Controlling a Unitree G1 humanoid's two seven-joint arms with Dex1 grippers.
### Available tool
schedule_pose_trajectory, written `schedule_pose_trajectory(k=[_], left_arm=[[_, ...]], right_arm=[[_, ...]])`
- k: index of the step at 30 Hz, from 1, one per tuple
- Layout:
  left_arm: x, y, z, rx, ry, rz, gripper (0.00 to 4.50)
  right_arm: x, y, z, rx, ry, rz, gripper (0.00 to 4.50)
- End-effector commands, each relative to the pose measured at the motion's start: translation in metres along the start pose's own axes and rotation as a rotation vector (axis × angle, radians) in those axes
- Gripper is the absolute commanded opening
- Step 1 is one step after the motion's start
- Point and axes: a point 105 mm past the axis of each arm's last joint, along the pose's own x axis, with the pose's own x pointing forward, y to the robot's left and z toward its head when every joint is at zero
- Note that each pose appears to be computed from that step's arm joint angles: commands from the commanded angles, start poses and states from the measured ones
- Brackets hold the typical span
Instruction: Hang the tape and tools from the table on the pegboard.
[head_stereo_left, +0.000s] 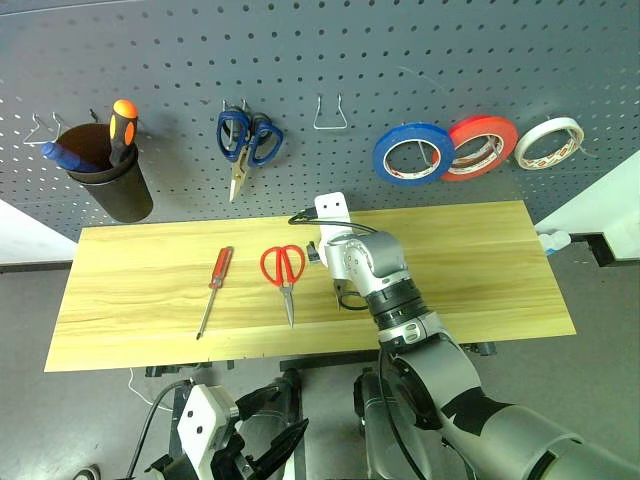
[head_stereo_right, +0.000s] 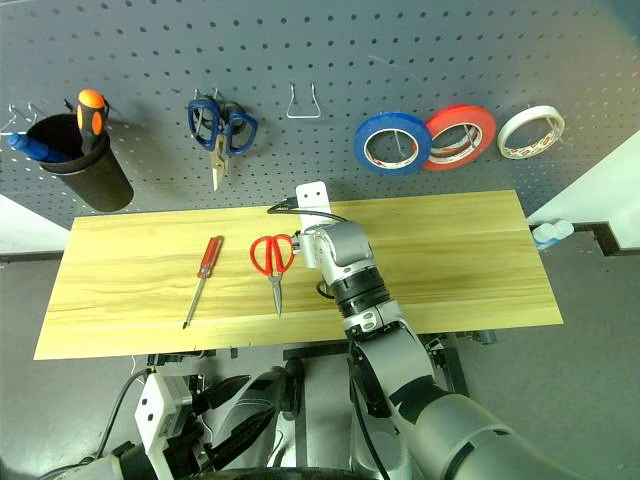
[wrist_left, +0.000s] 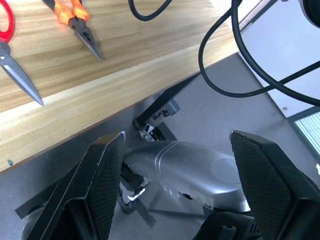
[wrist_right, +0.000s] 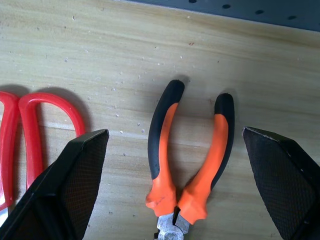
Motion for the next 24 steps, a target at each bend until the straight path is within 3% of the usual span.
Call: schedule_pose_trajectory(k=[1, 18, 24], left_arm=[[0.0, -0.006, 0.005, -0.006, -0.018, -0.019, 3.51], [-0.001, -0.008, 0.005, -0.012, -0.013, -0.026, 3.51], [-0.002, -0.008, 0.004, -0.013, -0.011, -0.029, 3.51]], right_arm=[[-0.027, 0.086, -0.017, 0.036, 0.045, 0.232, 4.48], [-0.024, 0.092, -0.05, 0.041, 0.161, 0.24, 4.48], [-0.024, 0.091, -0.05, 0.037, 0.16, 0.236, 4.48]])
